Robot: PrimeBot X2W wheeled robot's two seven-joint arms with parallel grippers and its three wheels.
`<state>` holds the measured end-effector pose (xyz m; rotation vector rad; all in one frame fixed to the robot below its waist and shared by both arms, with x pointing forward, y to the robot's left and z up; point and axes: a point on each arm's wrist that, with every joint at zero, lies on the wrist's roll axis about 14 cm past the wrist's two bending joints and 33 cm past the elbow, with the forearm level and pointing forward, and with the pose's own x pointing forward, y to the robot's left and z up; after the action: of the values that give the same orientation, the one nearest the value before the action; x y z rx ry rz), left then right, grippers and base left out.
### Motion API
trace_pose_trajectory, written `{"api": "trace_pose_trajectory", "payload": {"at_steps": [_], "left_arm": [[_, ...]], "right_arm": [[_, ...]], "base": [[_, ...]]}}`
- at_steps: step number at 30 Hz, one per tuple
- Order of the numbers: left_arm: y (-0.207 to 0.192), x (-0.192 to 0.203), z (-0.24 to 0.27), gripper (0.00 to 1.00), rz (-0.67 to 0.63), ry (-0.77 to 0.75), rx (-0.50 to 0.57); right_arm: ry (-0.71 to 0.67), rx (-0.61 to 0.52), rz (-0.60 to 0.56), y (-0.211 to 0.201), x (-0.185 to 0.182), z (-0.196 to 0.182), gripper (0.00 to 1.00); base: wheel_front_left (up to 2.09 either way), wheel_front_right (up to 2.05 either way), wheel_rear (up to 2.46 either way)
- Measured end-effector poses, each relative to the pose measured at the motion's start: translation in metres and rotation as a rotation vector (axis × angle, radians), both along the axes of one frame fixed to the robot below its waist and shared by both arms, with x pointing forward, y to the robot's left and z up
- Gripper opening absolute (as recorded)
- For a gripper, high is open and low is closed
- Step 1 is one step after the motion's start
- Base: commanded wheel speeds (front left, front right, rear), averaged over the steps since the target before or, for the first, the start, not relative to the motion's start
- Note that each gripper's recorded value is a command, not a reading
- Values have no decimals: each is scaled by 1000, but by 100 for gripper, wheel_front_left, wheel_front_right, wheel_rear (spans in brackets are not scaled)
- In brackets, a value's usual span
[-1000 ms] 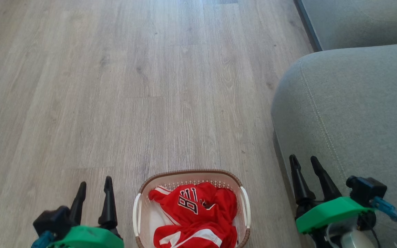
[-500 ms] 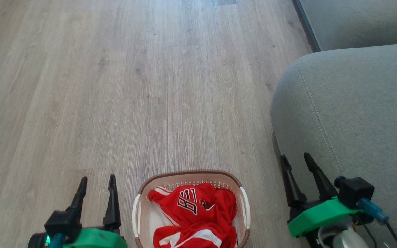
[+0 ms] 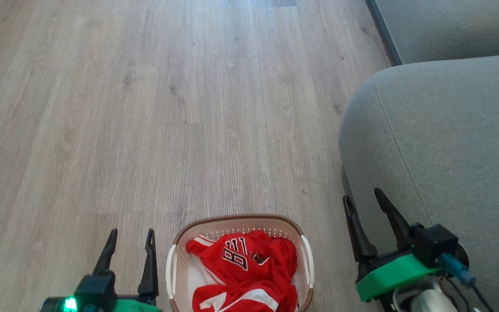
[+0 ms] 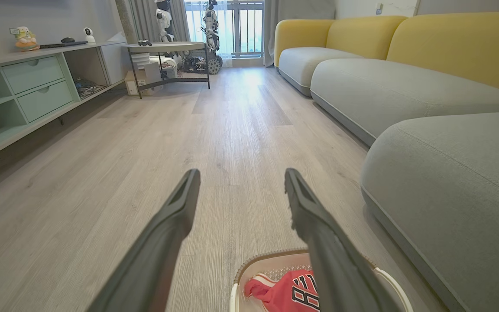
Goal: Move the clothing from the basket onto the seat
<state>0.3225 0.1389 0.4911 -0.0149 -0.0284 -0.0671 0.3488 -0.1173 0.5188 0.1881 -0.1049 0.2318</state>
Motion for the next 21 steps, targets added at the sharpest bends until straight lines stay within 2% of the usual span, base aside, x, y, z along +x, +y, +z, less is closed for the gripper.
{"api": "trace_pose_trajectory", "payload": {"at_steps": [21], "left_arm": [[1, 0, -7, 100, 2, 23, 3]], "right_arm": [[5, -4, -1, 0, 1, -2, 100]], "base": [[0, 0, 0]]}}
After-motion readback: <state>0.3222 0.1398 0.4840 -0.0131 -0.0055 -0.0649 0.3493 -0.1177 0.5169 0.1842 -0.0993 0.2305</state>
